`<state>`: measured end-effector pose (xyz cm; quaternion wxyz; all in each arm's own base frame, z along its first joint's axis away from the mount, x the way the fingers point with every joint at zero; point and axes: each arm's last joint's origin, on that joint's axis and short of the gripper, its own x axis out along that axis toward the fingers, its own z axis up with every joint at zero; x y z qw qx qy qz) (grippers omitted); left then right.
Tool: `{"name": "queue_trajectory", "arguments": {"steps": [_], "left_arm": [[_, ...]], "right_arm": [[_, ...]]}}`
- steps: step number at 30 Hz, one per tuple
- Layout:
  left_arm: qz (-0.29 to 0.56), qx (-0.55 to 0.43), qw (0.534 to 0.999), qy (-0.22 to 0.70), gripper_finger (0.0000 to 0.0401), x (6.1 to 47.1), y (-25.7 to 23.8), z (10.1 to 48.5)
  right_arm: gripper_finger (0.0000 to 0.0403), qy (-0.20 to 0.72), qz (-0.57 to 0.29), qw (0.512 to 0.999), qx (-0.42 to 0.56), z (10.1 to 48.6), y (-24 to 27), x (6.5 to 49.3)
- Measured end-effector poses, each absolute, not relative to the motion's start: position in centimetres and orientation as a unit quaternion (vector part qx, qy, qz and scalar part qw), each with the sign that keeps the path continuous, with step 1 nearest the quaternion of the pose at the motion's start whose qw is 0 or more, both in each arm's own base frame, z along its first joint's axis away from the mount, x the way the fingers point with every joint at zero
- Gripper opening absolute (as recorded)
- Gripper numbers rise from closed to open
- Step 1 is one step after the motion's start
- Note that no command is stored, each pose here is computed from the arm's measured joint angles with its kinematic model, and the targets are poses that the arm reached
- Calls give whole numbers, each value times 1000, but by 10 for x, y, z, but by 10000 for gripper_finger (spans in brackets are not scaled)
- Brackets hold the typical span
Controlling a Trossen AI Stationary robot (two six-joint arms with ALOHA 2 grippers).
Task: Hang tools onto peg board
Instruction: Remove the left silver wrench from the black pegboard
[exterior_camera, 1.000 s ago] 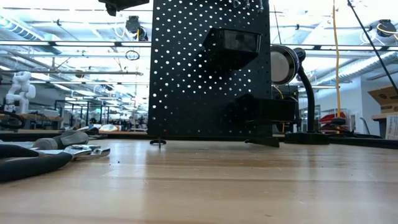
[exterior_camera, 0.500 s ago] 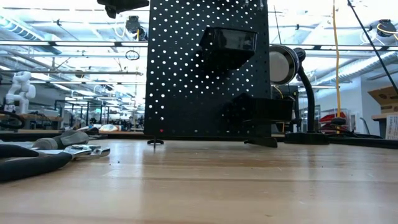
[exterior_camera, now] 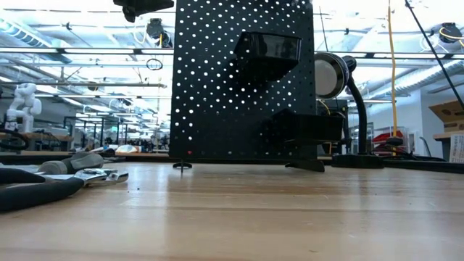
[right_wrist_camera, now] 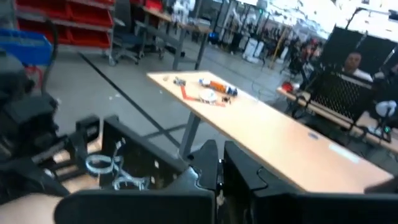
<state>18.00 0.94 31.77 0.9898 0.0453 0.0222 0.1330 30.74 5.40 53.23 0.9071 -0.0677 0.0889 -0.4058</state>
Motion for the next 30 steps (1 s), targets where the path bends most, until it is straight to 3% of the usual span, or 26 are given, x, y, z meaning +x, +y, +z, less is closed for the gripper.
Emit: {"name": "queue_trajectory", "arguments": {"steps": [9, 14, 21, 30], "left_arm": [[133, 31, 990, 21, 206, 180, 9, 318], [132, 31, 990, 26, 206, 180, 9, 316], [132, 30, 990, 29, 206, 180, 9, 316], [121, -8, 992, 24, 206, 180, 9, 316]], "right_arm": [[0, 64, -364, 925, -90, 548, 71, 292], [0, 81, -229, 964, -104, 543, 97, 287], [0, 218, -113, 964, -106, 498, 138, 290], [0, 426, -67, 899, -73, 404, 192, 331]]}}
